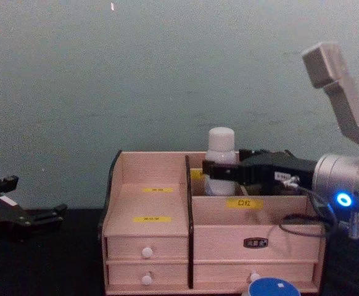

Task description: Pick up the facial cleanser and watermelon frost from the table and place them into the tiered storage box.

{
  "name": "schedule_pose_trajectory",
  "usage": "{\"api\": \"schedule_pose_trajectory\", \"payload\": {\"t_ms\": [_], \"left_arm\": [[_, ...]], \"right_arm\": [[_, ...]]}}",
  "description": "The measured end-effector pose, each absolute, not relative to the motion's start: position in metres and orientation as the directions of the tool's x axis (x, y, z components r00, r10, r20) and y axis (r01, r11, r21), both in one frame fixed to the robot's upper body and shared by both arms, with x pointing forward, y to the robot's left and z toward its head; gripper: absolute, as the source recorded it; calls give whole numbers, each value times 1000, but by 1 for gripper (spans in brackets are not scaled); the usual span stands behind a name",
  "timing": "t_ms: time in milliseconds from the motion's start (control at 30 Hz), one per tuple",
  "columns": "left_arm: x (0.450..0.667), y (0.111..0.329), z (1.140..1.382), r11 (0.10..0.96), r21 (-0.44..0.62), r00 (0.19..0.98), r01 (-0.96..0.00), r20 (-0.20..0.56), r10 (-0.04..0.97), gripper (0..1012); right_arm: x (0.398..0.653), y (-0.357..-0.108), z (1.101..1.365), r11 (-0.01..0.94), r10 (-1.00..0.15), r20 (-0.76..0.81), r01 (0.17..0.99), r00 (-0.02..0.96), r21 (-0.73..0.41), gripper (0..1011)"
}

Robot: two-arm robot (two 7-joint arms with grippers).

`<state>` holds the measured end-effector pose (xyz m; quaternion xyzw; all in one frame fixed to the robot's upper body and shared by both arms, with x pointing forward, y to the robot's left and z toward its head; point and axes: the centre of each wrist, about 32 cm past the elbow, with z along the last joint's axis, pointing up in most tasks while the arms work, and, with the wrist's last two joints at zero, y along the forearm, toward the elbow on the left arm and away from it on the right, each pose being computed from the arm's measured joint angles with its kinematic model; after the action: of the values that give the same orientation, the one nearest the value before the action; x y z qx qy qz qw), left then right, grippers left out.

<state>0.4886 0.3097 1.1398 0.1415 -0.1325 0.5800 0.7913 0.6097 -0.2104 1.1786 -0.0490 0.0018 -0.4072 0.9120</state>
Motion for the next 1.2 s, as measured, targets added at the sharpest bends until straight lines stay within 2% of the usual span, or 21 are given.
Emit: {"api": "schedule_pose_trajectory", "payload": {"t_ms": [433,600,833,1200], "left_arm": [[489,310,1140,287,70,292,-955,374,880,1002],[489,310,1140,287,70,292,-955,374,880,1001],[489,310,1140,287,70,292,-955,374,880,1001],[489,310,1140,287,70,292,-955,374,880,1001]], "right_arm": [[586,-220,1215,685,-728,63,728,682,35,1003],[571,-231,1221,699,-715,70,715,696,33,1002],[543,-252,1215,718,-692,70,695,719,-37,1003],[498,-276,1187,726,-671,58,671,739,-154,1003]]}}
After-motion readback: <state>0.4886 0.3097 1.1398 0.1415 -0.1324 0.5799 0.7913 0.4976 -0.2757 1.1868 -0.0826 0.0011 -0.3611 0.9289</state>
